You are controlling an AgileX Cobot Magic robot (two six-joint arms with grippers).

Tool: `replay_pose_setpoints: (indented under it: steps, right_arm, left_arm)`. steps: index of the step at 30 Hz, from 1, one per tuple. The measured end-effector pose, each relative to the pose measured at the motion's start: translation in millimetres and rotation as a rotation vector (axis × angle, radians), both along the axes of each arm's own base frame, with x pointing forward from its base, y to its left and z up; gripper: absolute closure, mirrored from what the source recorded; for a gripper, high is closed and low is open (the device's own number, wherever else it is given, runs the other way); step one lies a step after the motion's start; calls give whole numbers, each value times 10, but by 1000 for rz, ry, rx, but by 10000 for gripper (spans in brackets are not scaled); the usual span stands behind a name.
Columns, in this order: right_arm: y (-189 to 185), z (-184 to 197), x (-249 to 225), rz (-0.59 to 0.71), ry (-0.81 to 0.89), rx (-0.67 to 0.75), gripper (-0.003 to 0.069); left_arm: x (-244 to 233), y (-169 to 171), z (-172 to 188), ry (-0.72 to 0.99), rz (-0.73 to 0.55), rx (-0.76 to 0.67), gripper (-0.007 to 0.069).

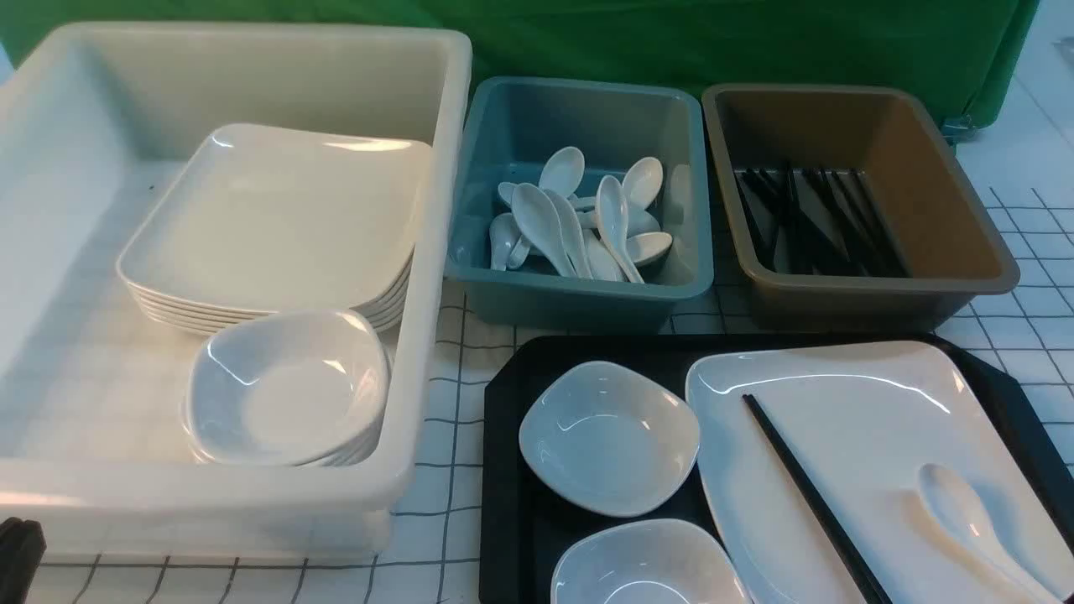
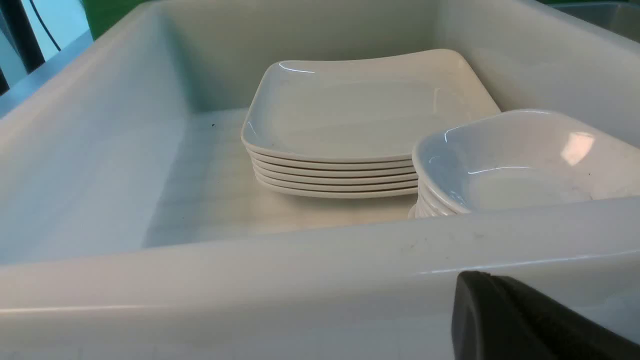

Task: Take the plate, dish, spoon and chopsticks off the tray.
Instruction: Use the right arm to grab a pair of chopsticks from the plate

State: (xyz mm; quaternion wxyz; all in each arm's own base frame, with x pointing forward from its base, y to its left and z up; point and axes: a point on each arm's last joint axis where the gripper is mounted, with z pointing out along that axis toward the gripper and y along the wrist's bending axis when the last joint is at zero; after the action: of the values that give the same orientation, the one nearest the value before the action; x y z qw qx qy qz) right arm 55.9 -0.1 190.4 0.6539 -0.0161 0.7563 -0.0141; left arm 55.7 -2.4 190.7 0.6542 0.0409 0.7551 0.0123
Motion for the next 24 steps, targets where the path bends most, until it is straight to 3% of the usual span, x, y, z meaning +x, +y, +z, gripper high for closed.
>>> replay_pose_setpoints:
  steps: [19, 24]
  right_arm:
    - [0, 0, 0, 0, 0, 0, 415]
    - [0, 0, 0, 0, 0, 0, 415]
  left_arm:
    - [0, 2, 0, -1, 1, 8, 620]
    - [7, 7, 61, -68, 6, 20, 620]
